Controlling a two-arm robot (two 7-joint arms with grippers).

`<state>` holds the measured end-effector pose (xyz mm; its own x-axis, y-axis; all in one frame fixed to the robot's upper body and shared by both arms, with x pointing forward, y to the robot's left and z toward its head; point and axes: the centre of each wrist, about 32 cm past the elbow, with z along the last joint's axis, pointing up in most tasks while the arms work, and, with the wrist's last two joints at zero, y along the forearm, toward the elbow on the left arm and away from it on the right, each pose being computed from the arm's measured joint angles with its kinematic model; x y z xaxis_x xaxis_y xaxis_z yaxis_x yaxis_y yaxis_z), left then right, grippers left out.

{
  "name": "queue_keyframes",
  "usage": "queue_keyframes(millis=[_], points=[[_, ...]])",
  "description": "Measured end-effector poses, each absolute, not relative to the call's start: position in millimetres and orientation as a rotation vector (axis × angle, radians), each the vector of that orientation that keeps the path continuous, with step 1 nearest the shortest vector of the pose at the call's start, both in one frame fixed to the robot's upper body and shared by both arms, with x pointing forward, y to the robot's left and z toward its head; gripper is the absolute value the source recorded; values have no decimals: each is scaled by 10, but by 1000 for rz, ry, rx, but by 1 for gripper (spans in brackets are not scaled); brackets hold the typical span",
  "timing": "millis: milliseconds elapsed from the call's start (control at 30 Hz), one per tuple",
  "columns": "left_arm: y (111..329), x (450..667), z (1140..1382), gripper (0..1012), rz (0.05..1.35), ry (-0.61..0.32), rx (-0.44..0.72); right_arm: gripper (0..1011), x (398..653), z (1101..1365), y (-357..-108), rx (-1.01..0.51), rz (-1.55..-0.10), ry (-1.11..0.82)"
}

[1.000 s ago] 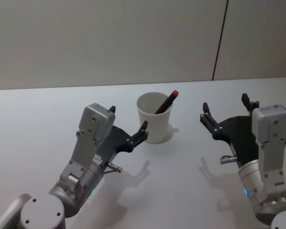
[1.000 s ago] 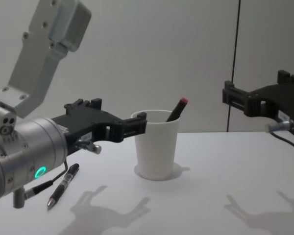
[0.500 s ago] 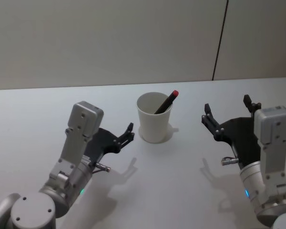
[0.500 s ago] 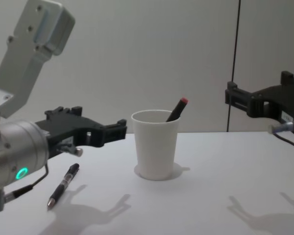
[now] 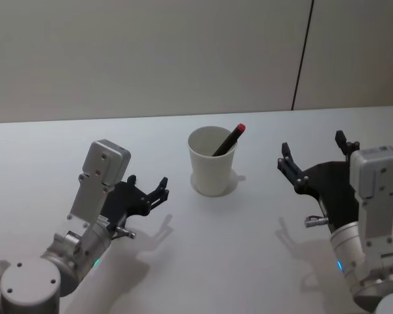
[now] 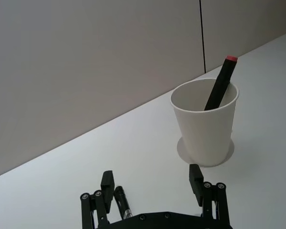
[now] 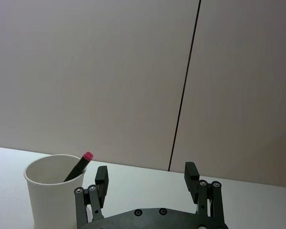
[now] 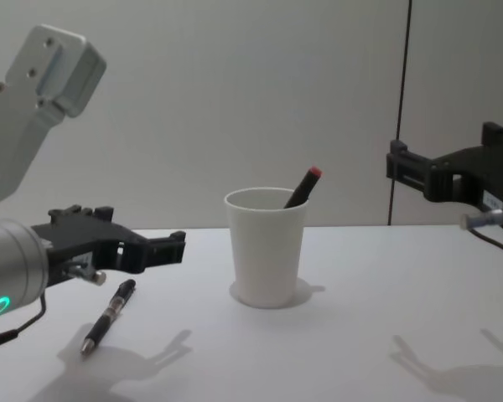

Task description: Place the pen into the pen holder.

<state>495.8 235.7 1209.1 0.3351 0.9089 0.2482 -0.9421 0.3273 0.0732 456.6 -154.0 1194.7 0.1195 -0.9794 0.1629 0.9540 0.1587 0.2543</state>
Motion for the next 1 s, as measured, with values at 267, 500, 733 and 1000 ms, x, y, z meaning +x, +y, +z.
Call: queue_keyframes(millis=[267, 500, 733, 1000], points=[[2427, 5007, 12094, 1004, 1208, -129, 260, 1001, 4564, 11948, -1541, 95, -1416, -321], [2469, 5060, 12095, 1004, 1207, -54, 283, 1001, 4562, 11948, -1541, 95, -1416, -321], [2495, 5113, 12078, 1004, 1218, 32, 291, 1001, 4562, 11947, -1541, 95, -1416, -321], [2514, 5167, 12051, 1004, 1241, 103, 291, 1001, 4561, 11947, -1541, 95, -1416, -321]])
